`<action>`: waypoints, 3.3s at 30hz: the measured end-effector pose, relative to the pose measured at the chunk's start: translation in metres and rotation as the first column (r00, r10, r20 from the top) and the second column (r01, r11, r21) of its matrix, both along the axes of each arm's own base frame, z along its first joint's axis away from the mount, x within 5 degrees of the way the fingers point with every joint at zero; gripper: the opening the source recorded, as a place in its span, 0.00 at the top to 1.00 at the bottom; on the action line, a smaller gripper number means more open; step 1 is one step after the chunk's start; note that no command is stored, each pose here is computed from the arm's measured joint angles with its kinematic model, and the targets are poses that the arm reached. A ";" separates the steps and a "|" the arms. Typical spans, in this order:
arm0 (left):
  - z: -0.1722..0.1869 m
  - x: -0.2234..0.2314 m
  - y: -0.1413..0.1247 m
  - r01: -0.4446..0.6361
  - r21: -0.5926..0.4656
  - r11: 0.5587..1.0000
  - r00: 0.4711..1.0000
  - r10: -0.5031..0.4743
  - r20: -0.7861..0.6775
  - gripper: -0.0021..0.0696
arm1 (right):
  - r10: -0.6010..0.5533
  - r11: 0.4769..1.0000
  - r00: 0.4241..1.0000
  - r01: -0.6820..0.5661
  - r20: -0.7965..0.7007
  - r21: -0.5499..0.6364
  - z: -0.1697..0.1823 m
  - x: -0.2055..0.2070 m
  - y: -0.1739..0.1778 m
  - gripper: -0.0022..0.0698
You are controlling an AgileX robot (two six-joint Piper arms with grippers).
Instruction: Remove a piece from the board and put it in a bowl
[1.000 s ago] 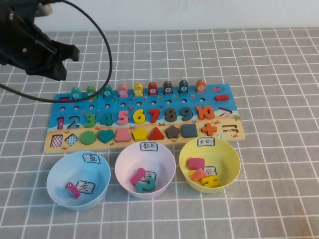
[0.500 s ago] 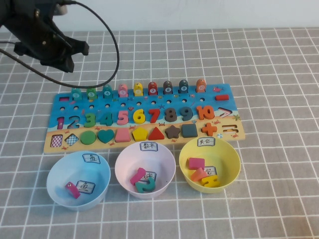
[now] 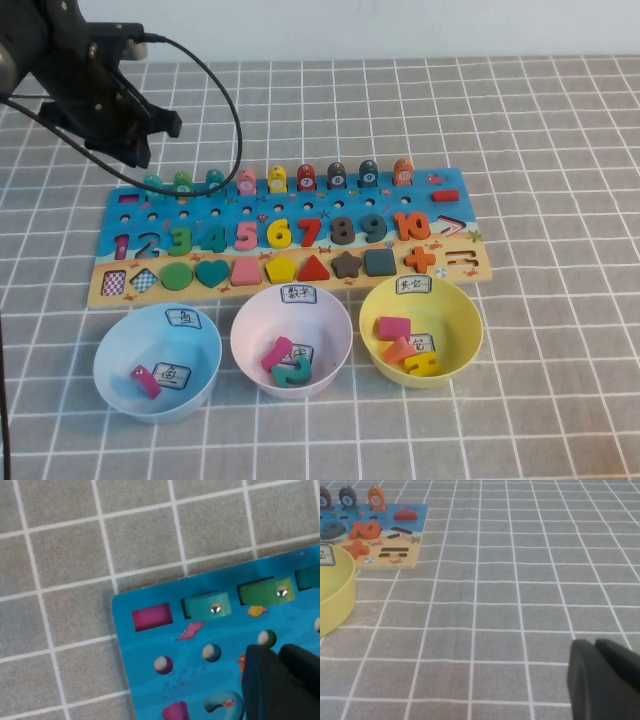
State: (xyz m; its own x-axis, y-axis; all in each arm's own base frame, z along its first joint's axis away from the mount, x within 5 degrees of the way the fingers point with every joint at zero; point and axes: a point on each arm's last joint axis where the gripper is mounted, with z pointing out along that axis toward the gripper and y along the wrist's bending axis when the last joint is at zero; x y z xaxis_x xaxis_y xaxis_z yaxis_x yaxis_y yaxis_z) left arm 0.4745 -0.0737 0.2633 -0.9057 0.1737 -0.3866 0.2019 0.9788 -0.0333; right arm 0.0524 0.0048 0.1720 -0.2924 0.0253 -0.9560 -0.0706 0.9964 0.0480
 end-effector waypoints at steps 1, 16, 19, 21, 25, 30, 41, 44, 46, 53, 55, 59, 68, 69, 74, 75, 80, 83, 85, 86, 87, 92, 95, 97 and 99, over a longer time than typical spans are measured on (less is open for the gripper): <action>0.000 0.000 0.000 0.002 -0.003 1.000 1.000 -0.002 0.001 0.90 | 0.000 1.000 1.000 0.000 0.000 0.000 0.000 0.000 0.000 0.99; -0.013 0.006 0.007 -0.080 -0.033 0.996 0.996 0.079 -0.034 0.60 | 0.000 1.000 1.000 0.000 0.000 0.000 0.000 0.000 0.000 0.99; -0.019 0.008 0.007 -0.089 -0.034 0.995 0.995 0.087 -0.044 0.59 | 0.000 1.000 1.000 0.000 0.000 0.000 0.000 0.000 0.000 0.99; -0.020 0.011 0.007 -0.089 -0.034 0.995 0.995 0.087 -0.042 0.59 | 0.000 1.000 1.000 0.000 0.000 0.000 0.000 0.000 0.000 0.99; -0.022 0.014 0.006 -0.089 -0.045 0.995 0.995 0.087 -0.038 0.59 | 0.000 1.000 1.000 0.000 0.000 0.000 0.000 0.000 0.000 0.99; -0.024 0.016 0.004 -0.091 -0.064 0.994 0.995 0.088 -0.040 0.59 | 0.000 1.000 1.000 0.000 0.000 0.000 0.000 0.000 0.000 0.99; -0.031 0.020 0.005 -0.094 -0.065 0.993 0.995 0.092 -0.034 0.59 | 0.000 1.000 1.000 0.000 0.000 0.000 0.000 0.000 0.000 0.99; -0.035 0.021 0.004 -0.095 -0.064 0.993 0.995 0.093 -0.038 0.59 | 0.000 1.000 1.000 0.000 0.000 0.000 0.000 0.000 0.000 0.99; -0.040 0.022 0.004 -0.096 -0.062 0.993 0.995 0.093 -0.047 0.59 | 0.000 1.000 1.000 0.000 0.000 0.000 0.000 0.000 0.000 0.99; -0.048 0.024 0.005 -0.096 -0.055 0.994 0.994 0.093 -0.054 0.59 | 0.000 1.000 1.000 0.000 0.000 0.000 0.000 0.000 0.000 0.99; -0.047 0.025 0.005 -0.096 -0.055 0.994 0.994 0.094 -0.049 0.59 | 0.000 1.000 1.000 0.000 0.000 0.000 0.000 0.000 0.000 0.99; -0.051 0.026 0.004 -0.097 -0.055 0.994 0.994 0.094 -0.049 0.59 | 0.000 1.000 1.000 0.000 0.000 0.000 0.000 0.000 0.000 0.99; -0.055 0.029 0.005 -0.096 -0.043 0.994 0.995 0.095 -0.034 0.59 | 0.000 1.000 1.000 0.000 0.000 0.000 0.000 0.000 0.000 0.99; -0.055 0.029 0.005 -0.097 -0.044 0.994 0.995 0.095 -0.030 0.59 | 0.000 1.000 1.000 0.000 0.000 0.000 0.000 0.000 0.000 0.99; -0.061 0.031 0.005 -0.097 -0.043 0.994 0.995 0.096 -0.033 0.59 | 0.000 1.000 1.000 0.000 0.000 0.000 0.000 0.000 0.000 0.99; -0.062 0.031 0.005 -0.098 -0.043 0.994 0.995 0.096 -0.032 0.59 | 0.000 1.000 1.000 0.000 0.000 0.000 0.000 0.000 0.000 0.99; -0.063 0.033 0.005 -0.098 -0.046 0.994 0.995 0.098 -0.018 0.59 | 0.000 1.000 1.000 0.000 0.000 0.000 0.000 0.000 0.000 0.99; -0.063 0.033 0.005 -0.099 -0.046 0.994 0.995 0.098 -0.016 0.59 | 0.000 1.000 1.000 0.000 0.000 0.000 0.000 0.000 0.000 0.99; -0.063 0.033 0.005 -0.099 -0.046 0.994 0.995 0.098 -0.015 0.59 | 0.000 1.000 1.000 0.000 0.000 0.000 0.000 0.000 0.000 0.99; -0.063 0.033 0.005 -0.099 -0.047 0.994 0.995 0.098 -0.014 0.59 | 0.000 1.000 1.000 0.000 0.000 0.000 0.000 0.000 0.000 0.99; -0.063 0.034 0.005 -0.099 -0.047 0.994 0.995 0.098 -0.013 0.59 | 0.000 1.000 1.000 0.000 0.000 0.000 0.000 0.000 0.000 0.99; -0.063 0.034 0.005 -0.099 -0.047 0.994 0.995 0.098 -0.013 0.59 | 0.000 1.000 1.000 0.000 0.000 0.000 0.000 0.000 0.000 0.99; -0.063 0.033 0.005 -0.099 -0.046 0.994 0.995 0.098 -0.016 0.59 | 0.000 1.000 1.000 0.000 0.000 0.000 0.000 0.000 0.000 0.99; -0.063 0.033 0.005 -0.098 -0.046 0.994 0.995 0.098 -0.019 0.59 | 0.000 1.000 1.000 0.000 0.000 0.000 0.000 0.000 0.000 0.99; -0.063 0.033 0.005 -0.098 -0.046 0.994 0.995 0.098 -0.019 0.59 | 0.000 1.000 1.000 0.000 0.000 0.000 0.000 0.000 0.000 0.99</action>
